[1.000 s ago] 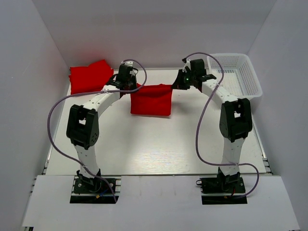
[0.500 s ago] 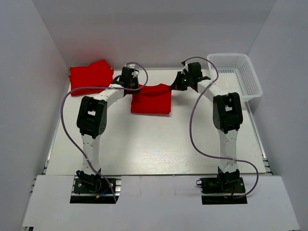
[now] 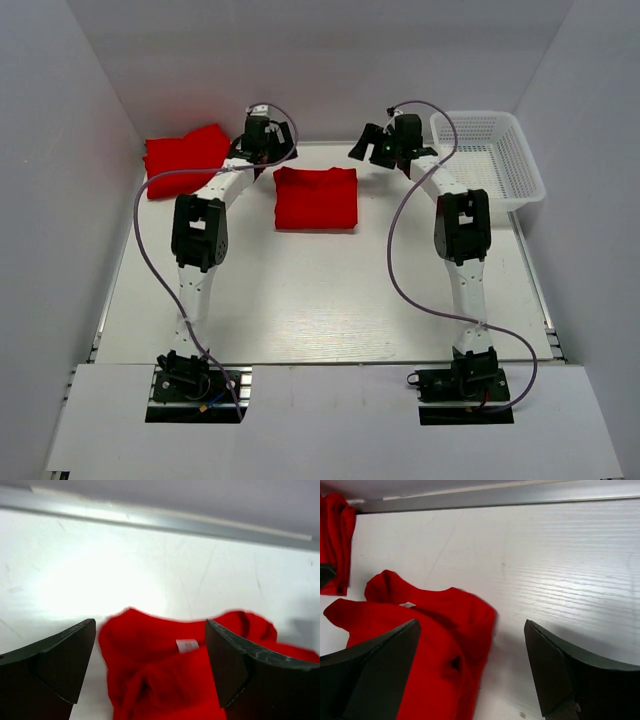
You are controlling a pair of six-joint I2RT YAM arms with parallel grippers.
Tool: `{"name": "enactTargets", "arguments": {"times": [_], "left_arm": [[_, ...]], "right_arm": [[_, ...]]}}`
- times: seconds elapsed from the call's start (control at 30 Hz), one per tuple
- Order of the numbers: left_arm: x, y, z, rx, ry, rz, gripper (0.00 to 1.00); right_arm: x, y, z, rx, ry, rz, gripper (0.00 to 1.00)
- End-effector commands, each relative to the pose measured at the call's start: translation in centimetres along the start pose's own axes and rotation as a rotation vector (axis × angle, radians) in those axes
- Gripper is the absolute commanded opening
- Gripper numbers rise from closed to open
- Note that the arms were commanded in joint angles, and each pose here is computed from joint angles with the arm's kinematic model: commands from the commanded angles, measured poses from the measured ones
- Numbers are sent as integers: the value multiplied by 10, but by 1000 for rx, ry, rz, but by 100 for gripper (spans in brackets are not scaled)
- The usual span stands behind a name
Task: Fold and stack the t-shirts
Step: Fold the long partially folded tshirt into a neat square
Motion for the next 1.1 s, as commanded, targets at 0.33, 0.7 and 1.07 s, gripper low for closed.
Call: {"name": "enactTargets", "arguments": {"times": [0.33, 0.7, 1.07], "left_arm": [[-23, 81, -29, 146, -147, -19, 100], [20, 99, -74, 409, -178, 128, 100], [55, 26, -63, 403, -144, 218, 100]], "right_arm": [[-1, 93, 63, -155, 280, 40, 90], [28, 85, 88, -262, 260, 109, 90], [32, 24, 86, -408, 158, 58, 90]]}}
Point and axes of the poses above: each gripper's point midway between its finger pads, its own y axis back along the fingers, its own z axis along the line the jaws close on, x = y × z, the point moved 1 cm from there along y, back along the fingers, and after that the axes turned 8 degrees about y, right-handed, at the moved point
